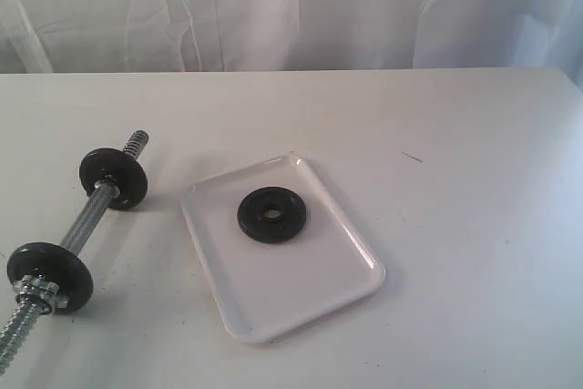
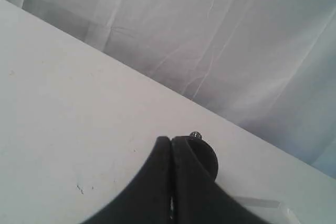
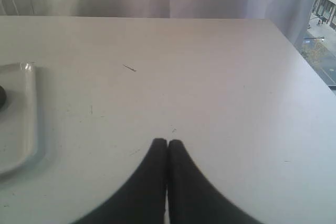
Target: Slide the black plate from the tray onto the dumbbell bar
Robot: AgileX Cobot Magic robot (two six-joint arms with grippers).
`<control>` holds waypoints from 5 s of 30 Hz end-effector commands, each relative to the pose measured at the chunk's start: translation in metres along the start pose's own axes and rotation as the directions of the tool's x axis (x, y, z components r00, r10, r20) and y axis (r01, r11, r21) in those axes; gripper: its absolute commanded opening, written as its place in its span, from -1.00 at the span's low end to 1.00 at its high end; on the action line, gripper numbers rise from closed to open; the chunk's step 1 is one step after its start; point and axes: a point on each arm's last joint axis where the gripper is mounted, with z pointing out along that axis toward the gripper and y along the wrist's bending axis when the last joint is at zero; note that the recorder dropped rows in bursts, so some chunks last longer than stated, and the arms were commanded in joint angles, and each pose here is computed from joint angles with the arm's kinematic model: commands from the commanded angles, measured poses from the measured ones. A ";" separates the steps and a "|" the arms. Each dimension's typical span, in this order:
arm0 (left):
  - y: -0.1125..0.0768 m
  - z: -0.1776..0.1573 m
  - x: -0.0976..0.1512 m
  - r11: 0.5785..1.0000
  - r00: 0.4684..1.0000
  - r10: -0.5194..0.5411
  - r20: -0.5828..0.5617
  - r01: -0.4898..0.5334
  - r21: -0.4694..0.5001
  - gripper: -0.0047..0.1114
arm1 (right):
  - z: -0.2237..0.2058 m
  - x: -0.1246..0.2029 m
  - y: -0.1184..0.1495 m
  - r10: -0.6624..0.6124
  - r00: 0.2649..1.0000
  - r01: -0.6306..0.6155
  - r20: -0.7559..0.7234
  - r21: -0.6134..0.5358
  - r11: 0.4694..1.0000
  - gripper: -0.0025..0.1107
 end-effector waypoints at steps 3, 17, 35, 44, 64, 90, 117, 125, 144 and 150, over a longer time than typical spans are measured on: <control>-0.025 -0.006 -0.022 0.999 0.991 -0.010 -0.136 0.015 0.032 -0.92 | 0.000 0.001 0.000 0.008 1.000 -0.008 0.010 0.003 1.000 -0.96; -0.105 0.119 -0.146 0.948 0.859 0.313 -0.404 -0.306 0.084 -0.92 | 0.000 0.001 0.000 0.008 1.000 -0.008 0.010 0.003 1.000 -0.96; -0.079 0.246 -0.080 0.968 0.320 0.212 -0.923 -0.199 0.153 -0.30 | 0.000 0.001 0.000 0.008 1.000 -0.008 0.010 0.003 1.000 -0.96; -0.055 0.278 -0.023 0.964 0.130 0.264 -0.956 -0.070 0.256 0.75 | 0.000 0.001 0.000 0.008 1.000 -0.008 0.010 0.003 1.000 -0.96; -0.051 0.302 0.065 0.926 -0.009 0.338 -0.941 -0.175 0.334 0.75 | 0.000 0.001 0.000 0.008 1.000 -0.008 0.010 0.003 1.000 -0.96; -0.048 0.307 0.076 0.912 0.006 0.388 -0.922 -0.151 0.382 -0.92 | 0.000 0.001 0.000 0.008 1.000 -0.008 0.010 0.003 1.000 -0.96; -0.108 0.260 -0.008 0.786 0.193 0.616 -0.764 -0.095 0.611 -0.92 | -0.031 -0.067 0.002 0.546 0.559 -0.350 0.624 -0.420 0.837 -0.96; -0.105 0.233 -0.001 0.762 0.231 0.639 -0.734 -0.058 0.645 -0.92 | -0.024 -0.061 0.001 0.857 0.382 -0.623 0.346 -0.589 0.515 -0.96; -0.114 0.216 -0.009 0.721 0.302 0.667 -0.682 -0.030 0.692 -0.92 | -0.035 -0.169 0.028 0.512 0.772 -0.303 0.376 -0.491 0.817 -0.96; -0.114 0.216 -0.009 0.697 0.301 0.693 -0.655 -0.043 0.716 -0.92 | 0.025 -0.278 0.049 0.235 0.937 -0.074 0.259 -0.510 0.857 -0.96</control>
